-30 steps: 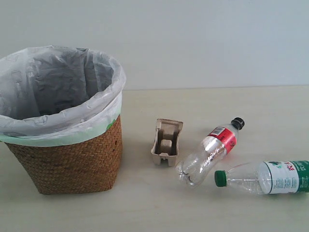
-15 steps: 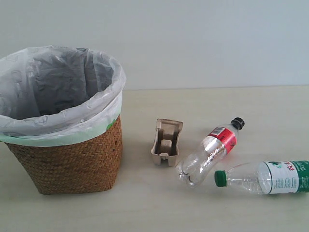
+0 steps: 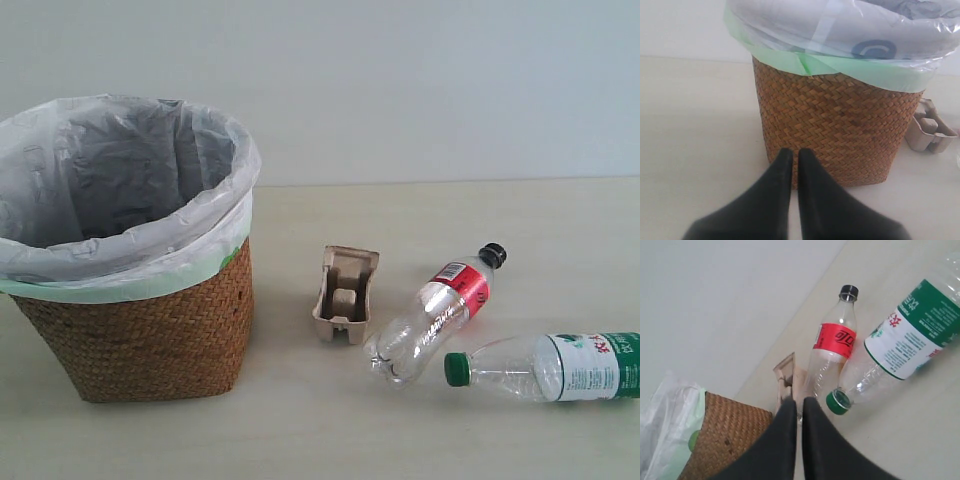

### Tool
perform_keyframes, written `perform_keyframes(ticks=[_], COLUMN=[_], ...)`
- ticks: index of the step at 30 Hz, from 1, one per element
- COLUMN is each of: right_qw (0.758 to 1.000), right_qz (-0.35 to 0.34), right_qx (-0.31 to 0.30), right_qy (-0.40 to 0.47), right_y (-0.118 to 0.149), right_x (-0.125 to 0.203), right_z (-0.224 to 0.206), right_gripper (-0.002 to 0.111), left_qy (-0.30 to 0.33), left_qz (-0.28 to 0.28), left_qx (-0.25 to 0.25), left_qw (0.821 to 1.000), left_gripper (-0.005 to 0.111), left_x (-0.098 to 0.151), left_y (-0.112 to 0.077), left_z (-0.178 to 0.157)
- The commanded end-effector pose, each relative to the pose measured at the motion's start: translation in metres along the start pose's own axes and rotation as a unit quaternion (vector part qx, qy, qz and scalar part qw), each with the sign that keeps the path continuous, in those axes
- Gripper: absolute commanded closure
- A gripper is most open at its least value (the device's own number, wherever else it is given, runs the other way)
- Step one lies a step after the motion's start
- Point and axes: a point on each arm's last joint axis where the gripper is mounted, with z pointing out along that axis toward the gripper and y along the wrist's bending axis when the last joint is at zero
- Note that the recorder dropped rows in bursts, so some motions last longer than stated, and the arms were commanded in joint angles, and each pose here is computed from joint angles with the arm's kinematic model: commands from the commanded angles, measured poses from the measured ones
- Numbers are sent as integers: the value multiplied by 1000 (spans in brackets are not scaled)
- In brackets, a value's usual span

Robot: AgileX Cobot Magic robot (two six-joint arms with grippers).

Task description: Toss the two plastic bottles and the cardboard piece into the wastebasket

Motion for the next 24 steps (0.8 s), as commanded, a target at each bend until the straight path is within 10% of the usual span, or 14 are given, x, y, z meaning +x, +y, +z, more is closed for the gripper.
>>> perform_keyframes(ticks=[1, 7, 13, 17, 24], right_qw=[998, 983, 949, 866, 726], right_qz=[22, -84, -311, -488, -589], right_qx=[-39, -93, -31, 43, 111], right_qy=[-51, -138, -24, 103, 337], right_y=[7, 35, 102, 144, 157], right_x=[-9, -33, -64, -95, -118], right_z=[-1, -13, -4, 19, 74], right_gripper=[108, 108, 108, 108, 108], left_qy=[-1, -1, -1, -1, -1], left_qz=[-7, -7, -7, -7, -7], left_qx=[-1, -1, -1, -1, -1], left_qw=[1000, 1000, 1000, 1000, 1000], left_gripper=[103, 103, 103, 103, 103], left_x=[1, 1, 1, 1, 1], left_y=[0, 0, 0, 0, 0], left_z=[0, 0, 0, 0, 0])
